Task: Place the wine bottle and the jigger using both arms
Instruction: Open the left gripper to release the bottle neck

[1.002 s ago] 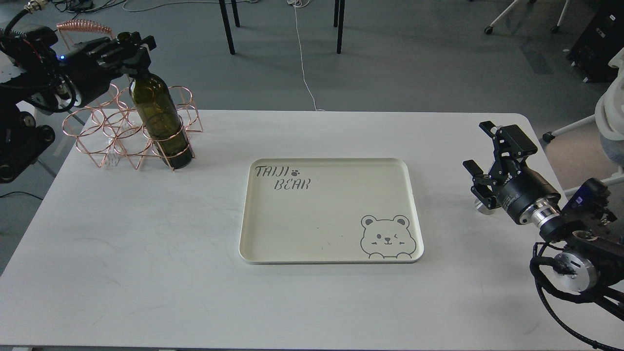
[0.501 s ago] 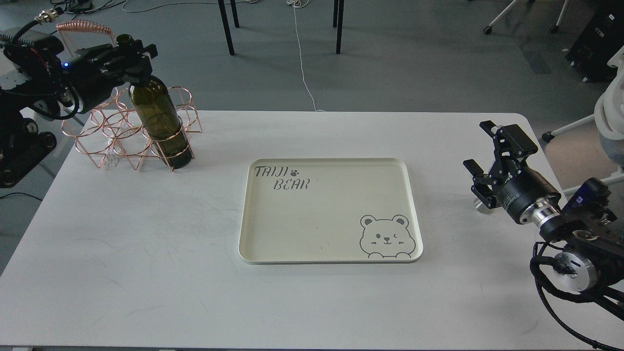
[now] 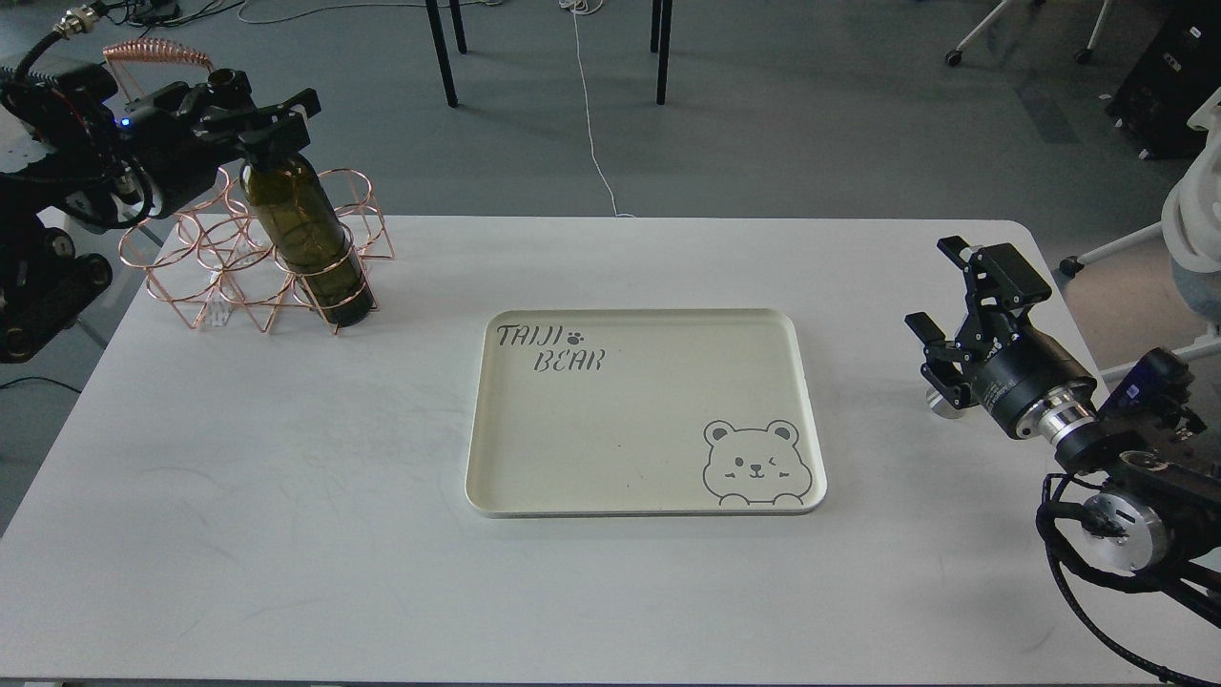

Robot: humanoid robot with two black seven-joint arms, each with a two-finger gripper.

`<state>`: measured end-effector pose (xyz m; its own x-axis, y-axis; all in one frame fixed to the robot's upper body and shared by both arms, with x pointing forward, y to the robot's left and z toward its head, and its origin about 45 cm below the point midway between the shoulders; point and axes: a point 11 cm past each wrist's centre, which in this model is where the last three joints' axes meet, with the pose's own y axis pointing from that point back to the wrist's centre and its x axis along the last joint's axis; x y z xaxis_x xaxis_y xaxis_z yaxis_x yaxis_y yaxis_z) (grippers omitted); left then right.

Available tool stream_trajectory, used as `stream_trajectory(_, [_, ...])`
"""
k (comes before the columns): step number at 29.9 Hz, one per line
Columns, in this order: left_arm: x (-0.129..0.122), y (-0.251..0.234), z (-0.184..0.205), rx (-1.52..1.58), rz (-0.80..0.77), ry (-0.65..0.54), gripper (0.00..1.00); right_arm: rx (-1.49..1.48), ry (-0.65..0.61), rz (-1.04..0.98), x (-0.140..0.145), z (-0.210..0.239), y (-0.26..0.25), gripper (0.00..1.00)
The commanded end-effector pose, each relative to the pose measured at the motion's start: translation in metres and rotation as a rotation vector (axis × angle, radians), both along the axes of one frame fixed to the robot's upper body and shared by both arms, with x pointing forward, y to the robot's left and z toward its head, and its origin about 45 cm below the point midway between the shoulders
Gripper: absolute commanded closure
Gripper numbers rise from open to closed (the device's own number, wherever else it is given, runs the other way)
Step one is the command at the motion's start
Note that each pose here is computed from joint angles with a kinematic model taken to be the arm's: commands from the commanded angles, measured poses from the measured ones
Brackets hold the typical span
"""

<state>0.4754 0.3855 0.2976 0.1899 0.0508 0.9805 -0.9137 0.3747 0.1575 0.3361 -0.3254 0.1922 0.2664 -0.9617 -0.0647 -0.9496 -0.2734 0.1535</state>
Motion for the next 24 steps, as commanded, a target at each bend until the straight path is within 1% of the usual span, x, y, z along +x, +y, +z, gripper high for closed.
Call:
stream_trajectory(1, [0.000, -0.001, 0.000, 0.000, -0.003, 0.004, 0.03, -0.001, 0.000, 0.000, 0.000, 0.000, 0.000, 0.01])
stream_trajectory(7, [-0.006, 0.009, 0.002, 0.002, 0.005, 0.014, 0.03, -0.001, 0.000, 0.000, 0.000, 0.000, 0.000, 0.01])
stream_trajectory(14, [-0.027, 0.035, 0.021, 0.030, 0.006, 0.030, 0.03, 0.000, 0.001, 0.002, 0.000, 0.000, 0.000, 0.01])
stream_trajectory(17, [-0.042, 0.046, 0.021, 0.042, 0.006, 0.059, 0.03, 0.002, 0.001, 0.004, -0.001, 0.000, 0.001, 0.01])
stream_trajectory(20, [-0.062, 0.051, 0.023, 0.037, -0.013, 0.101, 0.03, 0.001, -0.001, 0.002, 0.000, 0.000, 0.001, 0.01])
stream_trajectory(24, [-0.094, 0.033, 0.022, -0.144, -0.059, 0.197, 0.03, 0.001, -0.002, 0.001, 0.000, 0.001, 0.000, 0.01])
